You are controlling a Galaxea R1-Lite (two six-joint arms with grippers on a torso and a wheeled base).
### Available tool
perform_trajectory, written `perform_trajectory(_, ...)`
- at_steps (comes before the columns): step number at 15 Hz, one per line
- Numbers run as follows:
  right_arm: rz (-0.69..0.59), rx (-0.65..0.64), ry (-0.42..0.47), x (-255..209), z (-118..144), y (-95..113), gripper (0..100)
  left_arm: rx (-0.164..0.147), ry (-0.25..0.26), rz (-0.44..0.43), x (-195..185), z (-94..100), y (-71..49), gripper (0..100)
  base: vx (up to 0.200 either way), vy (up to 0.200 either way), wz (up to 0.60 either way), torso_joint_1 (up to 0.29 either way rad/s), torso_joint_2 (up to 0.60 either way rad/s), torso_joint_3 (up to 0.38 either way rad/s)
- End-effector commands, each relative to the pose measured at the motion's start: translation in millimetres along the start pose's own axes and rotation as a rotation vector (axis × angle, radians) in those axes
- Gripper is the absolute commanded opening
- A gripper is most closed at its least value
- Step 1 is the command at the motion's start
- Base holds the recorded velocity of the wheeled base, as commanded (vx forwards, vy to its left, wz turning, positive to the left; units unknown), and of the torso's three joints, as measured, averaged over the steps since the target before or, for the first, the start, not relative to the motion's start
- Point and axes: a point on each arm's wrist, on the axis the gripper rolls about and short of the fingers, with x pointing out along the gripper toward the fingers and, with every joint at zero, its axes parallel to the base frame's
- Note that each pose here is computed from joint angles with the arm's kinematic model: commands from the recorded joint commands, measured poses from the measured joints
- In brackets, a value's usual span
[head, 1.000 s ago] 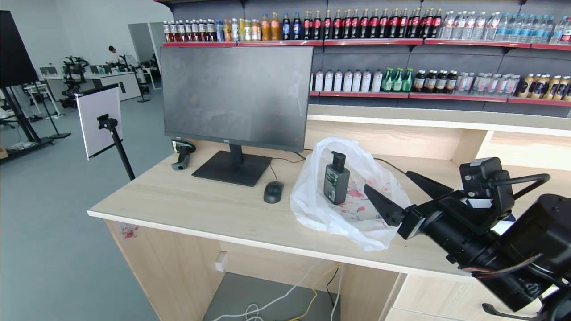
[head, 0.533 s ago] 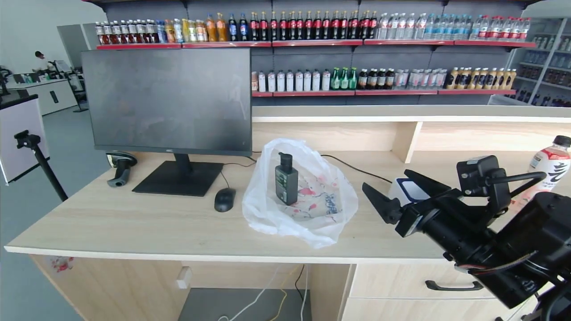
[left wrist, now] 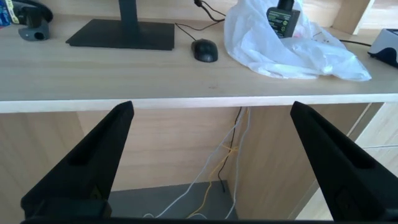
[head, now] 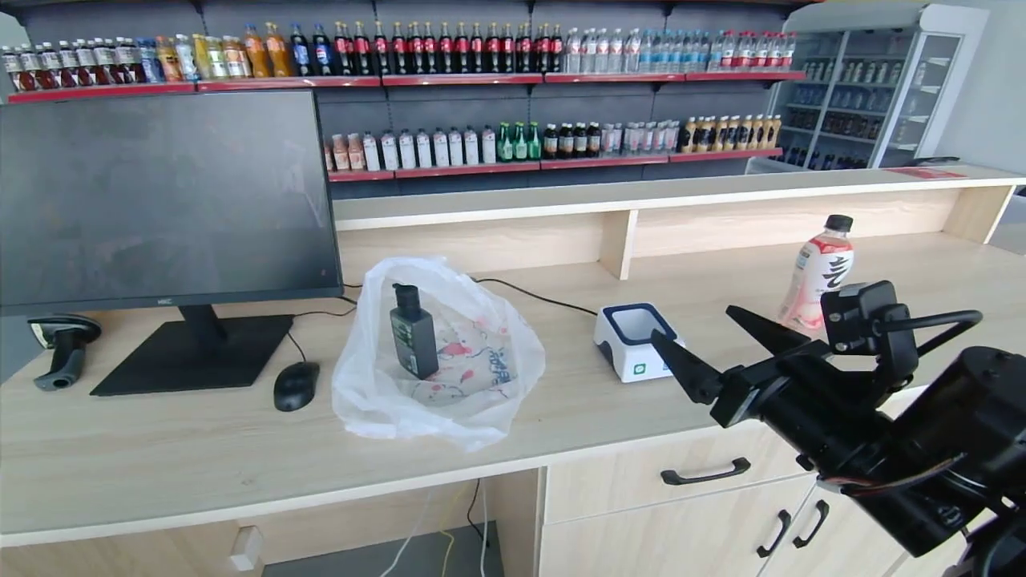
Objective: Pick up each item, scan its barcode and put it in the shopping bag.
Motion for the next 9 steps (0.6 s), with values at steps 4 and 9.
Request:
perform_trajectory(4,0.0,-0.001,0.008,-0.6,-1.6,0.1,100,0.0,-0.002,0.0,0.0,0.1,0.0,100,0.0,-0.2,0.0,0.0,0.0,0.007)
perform_trajectory(9,0.002,0.0,0.008,-1.5,-1.4,0.4,100,-0.002,-0.002,0.001,0.0,0.1,0.0,100,0.0,-0.2,0.0,0.004,0.0,0.0)
